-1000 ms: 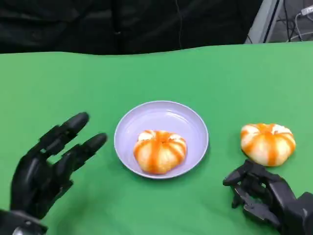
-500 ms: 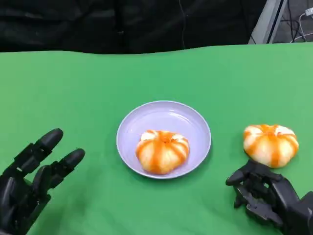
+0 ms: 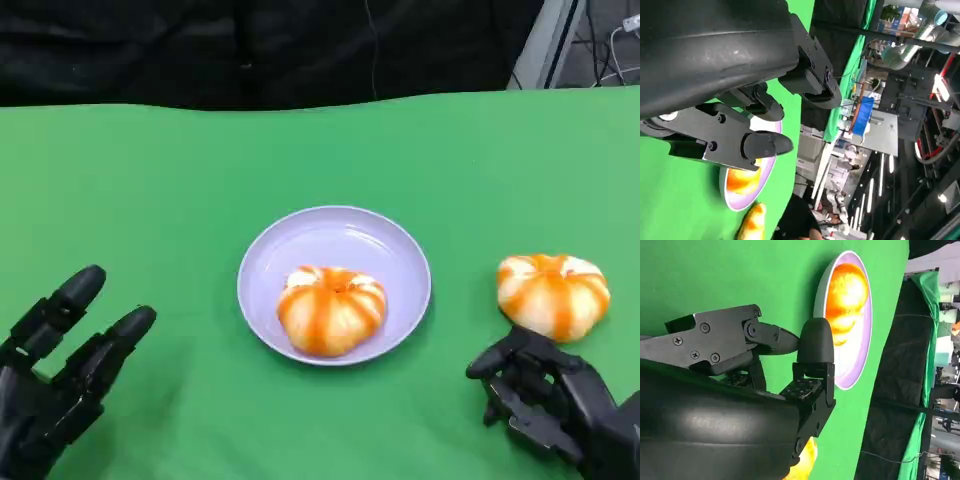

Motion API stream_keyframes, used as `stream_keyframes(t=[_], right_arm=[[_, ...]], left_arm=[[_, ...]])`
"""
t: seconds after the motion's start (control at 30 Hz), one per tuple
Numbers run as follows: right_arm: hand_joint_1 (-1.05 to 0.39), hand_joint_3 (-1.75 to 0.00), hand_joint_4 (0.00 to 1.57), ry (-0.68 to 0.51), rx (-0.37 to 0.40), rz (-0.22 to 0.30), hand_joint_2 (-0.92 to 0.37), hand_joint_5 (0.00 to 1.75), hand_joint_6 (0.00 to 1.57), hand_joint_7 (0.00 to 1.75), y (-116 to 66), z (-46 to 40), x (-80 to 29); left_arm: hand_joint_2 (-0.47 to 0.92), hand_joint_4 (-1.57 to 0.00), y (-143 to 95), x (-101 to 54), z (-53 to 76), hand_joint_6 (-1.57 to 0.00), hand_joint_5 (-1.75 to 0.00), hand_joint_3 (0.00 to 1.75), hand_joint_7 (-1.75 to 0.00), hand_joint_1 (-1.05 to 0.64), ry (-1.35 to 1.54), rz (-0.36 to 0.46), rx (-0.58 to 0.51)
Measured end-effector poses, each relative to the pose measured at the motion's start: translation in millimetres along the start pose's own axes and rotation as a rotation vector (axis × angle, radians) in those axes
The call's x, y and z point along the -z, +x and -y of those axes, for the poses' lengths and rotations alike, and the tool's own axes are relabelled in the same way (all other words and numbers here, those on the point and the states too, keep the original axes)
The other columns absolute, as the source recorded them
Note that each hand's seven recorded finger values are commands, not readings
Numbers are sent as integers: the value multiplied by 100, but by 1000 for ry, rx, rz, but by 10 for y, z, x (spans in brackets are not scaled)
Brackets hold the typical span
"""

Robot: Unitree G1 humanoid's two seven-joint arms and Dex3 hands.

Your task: Grasp the bread from the table and place it into the plate.

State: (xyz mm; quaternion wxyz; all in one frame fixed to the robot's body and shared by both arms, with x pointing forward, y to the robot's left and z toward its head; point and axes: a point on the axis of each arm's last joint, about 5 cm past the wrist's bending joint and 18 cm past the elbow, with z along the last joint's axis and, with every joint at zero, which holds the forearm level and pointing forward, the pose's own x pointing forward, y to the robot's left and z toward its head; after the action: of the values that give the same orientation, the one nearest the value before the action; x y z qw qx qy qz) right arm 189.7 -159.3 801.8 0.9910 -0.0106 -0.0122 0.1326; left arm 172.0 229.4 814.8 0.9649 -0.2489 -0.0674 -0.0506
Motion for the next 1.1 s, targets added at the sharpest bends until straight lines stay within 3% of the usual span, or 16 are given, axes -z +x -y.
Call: stream_keyframes(t=[0.33,0.43,0.5,0.63,0.67,0.7,0.77,0.9,1.1], right_arm=[[-26,-49,60,-1,1,-2,-92,175,67,124,-3,4,2],[-26,-49,60,-1,1,-2,-92,175,66,124,-3,4,2],[-26,-49,60,-1,2,-2,-92,175,66,124,-3,4,2],[-26,-50,60,-2,5,-2,-92,175,66,124,-2,4,2],[-26,-49,60,-2,6,-2,-92,175,66,125,-3,5,2],[-26,-49,60,-2,6,-2,-92,175,66,125,-3,5,2],[-25,-49,60,-2,5,-2,-92,175,66,125,-3,5,2],[-26,-49,59,-1,3,-2,-92,175,66,125,-3,7,2],[-26,-49,59,-3,4,-2,-92,175,66,125,-5,14,1]], left_arm=[[67,-93,0,1,-2,-82,-2,106,-2,22,60,-10,-71],[67,-106,3,-6,2,-92,-8,106,-6,20,82,-9,-98],[65,-124,5,-9,4,-115,-22,110,-14,17,96,-10,-117],[62,-120,1,-36,0,-125,-44,114,-11,16,132,26,-151],[61,-116,2,-38,0,-125,-87,118,-51,13,136,30,-153],[60,-111,1,-39,-1,-115,-108,119,-83,12,138,31,-157],[60,-108,-4,-41,-8,-107,-128,119,-114,12,139,31,-172],[60,-107,-21,-70,-52,-103,-139,118,-127,13,155,28,-198],[59,-105,-40,-65,-77,-101,-143,119,-129,14,163,11,-206]])
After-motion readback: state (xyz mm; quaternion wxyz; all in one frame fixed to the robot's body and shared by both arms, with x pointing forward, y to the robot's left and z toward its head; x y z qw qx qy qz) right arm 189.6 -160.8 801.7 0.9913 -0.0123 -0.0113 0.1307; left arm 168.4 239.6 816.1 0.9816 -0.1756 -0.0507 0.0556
